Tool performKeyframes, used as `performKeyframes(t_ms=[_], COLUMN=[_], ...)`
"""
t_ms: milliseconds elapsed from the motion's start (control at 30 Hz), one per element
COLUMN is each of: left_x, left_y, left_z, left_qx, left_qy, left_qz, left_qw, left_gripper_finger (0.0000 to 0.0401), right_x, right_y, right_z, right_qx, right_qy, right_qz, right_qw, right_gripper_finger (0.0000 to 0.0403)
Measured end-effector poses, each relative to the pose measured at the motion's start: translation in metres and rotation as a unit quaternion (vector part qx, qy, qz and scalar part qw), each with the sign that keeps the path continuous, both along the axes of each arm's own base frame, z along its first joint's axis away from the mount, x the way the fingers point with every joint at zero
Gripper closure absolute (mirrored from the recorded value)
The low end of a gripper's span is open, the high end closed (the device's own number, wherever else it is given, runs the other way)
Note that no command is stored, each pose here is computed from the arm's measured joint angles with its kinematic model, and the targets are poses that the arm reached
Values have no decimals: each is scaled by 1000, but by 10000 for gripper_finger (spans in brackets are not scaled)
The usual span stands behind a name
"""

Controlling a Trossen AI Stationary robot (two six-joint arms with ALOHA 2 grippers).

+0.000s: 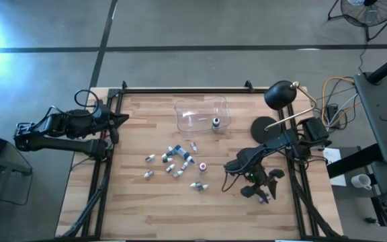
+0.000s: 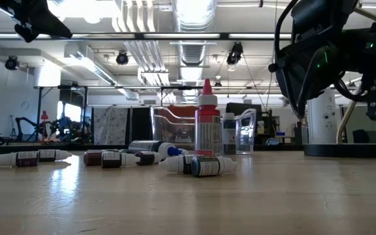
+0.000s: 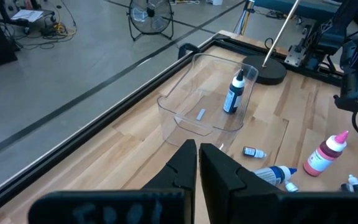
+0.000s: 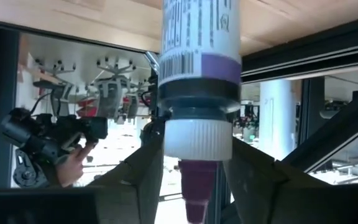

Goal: Pick & Place food coloring
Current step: Put the large purple food coloring bottle into the transparent bin

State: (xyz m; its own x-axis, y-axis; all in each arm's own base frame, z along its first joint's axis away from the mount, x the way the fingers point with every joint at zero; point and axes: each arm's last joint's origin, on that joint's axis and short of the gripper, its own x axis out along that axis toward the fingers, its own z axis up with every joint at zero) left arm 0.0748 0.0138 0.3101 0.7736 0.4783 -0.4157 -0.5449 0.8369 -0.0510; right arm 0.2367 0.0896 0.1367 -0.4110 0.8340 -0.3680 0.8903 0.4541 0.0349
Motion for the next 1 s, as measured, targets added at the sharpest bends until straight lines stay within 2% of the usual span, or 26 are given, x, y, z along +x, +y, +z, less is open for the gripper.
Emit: performKeyframes(t_ms=[167,367,633,833,1000], left_x=[0,0,0,0,0], left_y=[0,0,0,0,0], left_z=[0,0,0,0,0], left_qx=[8,10,10,18,18], left_qy=[5,6,6,11,11], left_qz=[-4,-6,-6,-10,-10], left_qw=[1000,1000,1000,1000,1000], left_gripper_finger=[401,401,401,401,401], right_x=[2,6,22,20,22], right_y=[0,1,3,1,-2], right_z=[0,3,16,19,22], right_qx=[-2,-7,-77,-127,-190], right_qy=[-1,-13,-71,-62,-78], right_qz=[-4,0,36,59,89], right_qw=[1000,1000,994,988,975], right_gripper_finger=[221,216,215,215,215])
